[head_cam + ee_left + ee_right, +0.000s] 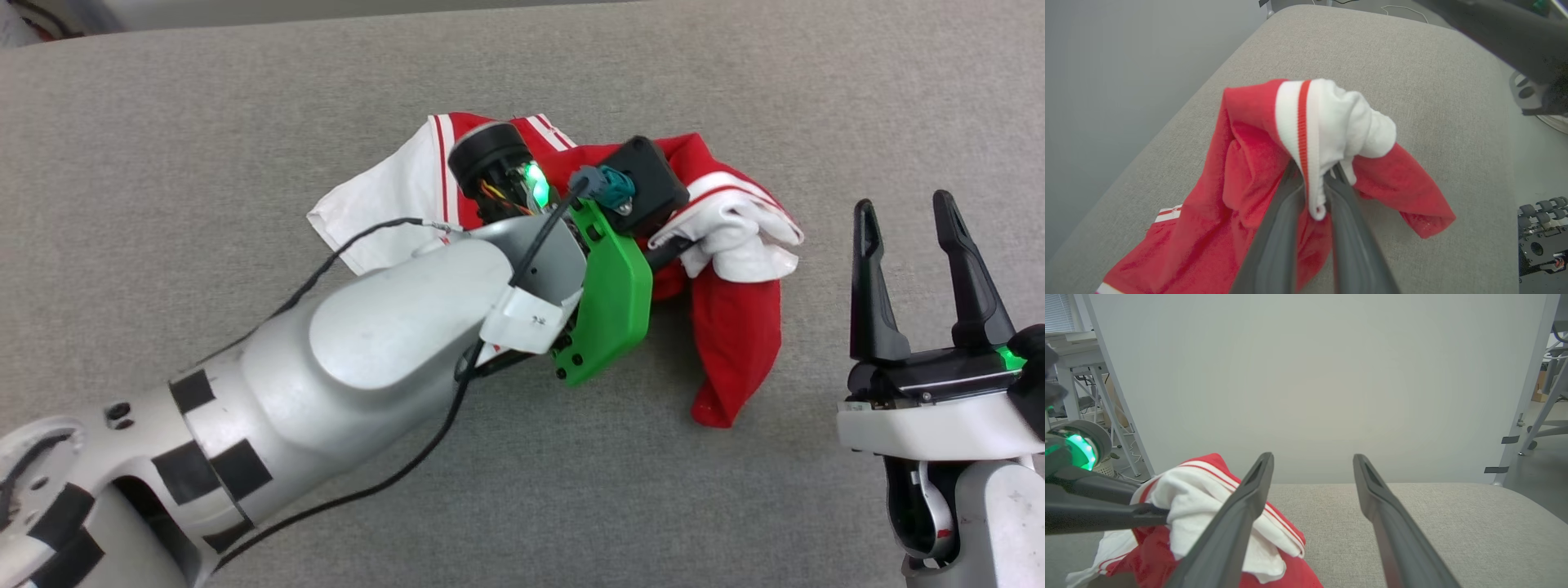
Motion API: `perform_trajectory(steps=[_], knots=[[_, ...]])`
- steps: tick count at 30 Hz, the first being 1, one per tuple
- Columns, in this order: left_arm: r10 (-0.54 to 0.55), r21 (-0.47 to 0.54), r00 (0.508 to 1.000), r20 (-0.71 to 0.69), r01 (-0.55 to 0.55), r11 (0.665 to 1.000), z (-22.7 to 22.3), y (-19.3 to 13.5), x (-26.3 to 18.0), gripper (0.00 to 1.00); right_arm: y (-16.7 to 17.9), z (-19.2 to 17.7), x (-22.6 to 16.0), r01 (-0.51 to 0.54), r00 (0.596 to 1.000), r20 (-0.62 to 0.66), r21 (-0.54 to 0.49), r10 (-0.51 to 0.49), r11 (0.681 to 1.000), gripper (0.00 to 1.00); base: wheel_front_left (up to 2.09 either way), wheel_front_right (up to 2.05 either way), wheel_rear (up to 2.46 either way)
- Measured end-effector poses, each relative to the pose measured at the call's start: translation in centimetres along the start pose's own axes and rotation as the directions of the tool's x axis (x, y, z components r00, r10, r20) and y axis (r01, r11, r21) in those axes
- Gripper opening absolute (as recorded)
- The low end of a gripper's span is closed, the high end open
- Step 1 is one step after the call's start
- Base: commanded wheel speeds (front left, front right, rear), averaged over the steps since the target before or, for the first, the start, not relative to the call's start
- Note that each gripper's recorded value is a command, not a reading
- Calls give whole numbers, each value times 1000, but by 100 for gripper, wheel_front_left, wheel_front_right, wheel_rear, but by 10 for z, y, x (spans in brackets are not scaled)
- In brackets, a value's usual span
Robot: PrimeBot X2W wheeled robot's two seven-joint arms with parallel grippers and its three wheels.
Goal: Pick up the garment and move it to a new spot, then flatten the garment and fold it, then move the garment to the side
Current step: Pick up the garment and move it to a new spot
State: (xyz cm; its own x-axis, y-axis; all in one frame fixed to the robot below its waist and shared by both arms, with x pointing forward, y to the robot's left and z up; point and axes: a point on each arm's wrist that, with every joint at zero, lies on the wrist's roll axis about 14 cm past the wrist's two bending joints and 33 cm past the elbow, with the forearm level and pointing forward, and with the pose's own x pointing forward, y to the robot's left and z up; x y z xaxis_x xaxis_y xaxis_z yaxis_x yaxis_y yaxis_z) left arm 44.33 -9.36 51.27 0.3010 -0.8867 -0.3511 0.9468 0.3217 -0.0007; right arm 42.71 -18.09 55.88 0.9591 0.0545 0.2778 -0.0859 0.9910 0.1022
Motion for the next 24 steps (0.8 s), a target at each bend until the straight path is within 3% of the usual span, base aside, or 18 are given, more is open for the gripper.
perform_trajectory(steps=[6, 14, 15, 16, 24], knots=[[-91, -83, 994, -61, 86, 993, -44, -36, 36, 0, -22, -5, -6, 61, 998, -21, -23, -62, 998, 100, 0, 0, 0], [-182, -187, 966, -186, 147, 971, -106, -84, 46, 0, -30, -13, -12, 85, 995, -51, -32, -87, 996, 100, 0, 0, 0], [-180, -184, 968, -176, 147, 972, -105, -86, 46, 38, -30, -12, -13, 85, 995, -51, -32, -86, 996, 100, 0, 0, 0], [-175, -175, 972, -156, 147, 973, -101, -87, 47, 100, -30, -11, -14, 84, 995, -50, -31, -86, 996, 100, 0, 0, 0], [-67, -94, 983, 173, 85, 992, -39, -77, 38, 100, -21, -6, -20, 65, 997, -45, -24, -66, 998, 100, 0, 0, 0]])
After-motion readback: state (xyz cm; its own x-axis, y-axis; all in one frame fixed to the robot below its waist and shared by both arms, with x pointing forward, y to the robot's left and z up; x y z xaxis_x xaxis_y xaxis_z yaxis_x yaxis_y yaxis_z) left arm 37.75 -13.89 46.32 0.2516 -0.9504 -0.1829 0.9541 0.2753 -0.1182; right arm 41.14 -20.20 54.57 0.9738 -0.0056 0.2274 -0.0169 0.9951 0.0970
